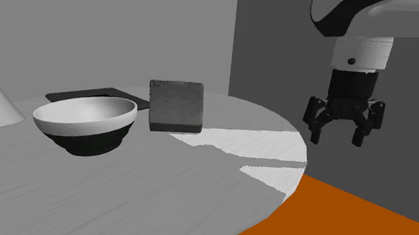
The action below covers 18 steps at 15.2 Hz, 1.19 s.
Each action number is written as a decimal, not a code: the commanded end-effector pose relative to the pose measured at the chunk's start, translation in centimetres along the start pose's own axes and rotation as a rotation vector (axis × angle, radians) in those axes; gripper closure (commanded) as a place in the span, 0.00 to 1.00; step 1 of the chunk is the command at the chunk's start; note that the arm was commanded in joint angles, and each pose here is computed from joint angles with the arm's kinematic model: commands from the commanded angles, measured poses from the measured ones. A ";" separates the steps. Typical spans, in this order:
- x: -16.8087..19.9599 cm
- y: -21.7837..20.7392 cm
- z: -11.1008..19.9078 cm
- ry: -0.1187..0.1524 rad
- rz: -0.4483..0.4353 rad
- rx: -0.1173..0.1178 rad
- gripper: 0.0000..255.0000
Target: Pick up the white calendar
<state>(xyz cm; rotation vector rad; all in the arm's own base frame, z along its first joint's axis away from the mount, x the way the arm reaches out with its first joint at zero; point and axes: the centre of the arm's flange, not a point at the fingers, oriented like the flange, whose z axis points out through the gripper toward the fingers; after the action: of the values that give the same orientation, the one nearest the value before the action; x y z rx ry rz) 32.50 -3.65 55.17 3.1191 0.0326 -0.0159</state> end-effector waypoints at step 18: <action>1.9 -18.4 -5.9 -0.112 0.801 0.134 0.00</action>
<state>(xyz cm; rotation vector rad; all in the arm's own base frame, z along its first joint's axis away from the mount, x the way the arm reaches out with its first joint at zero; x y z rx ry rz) 33.58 13.86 60.25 3.0226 -1.1503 -0.1670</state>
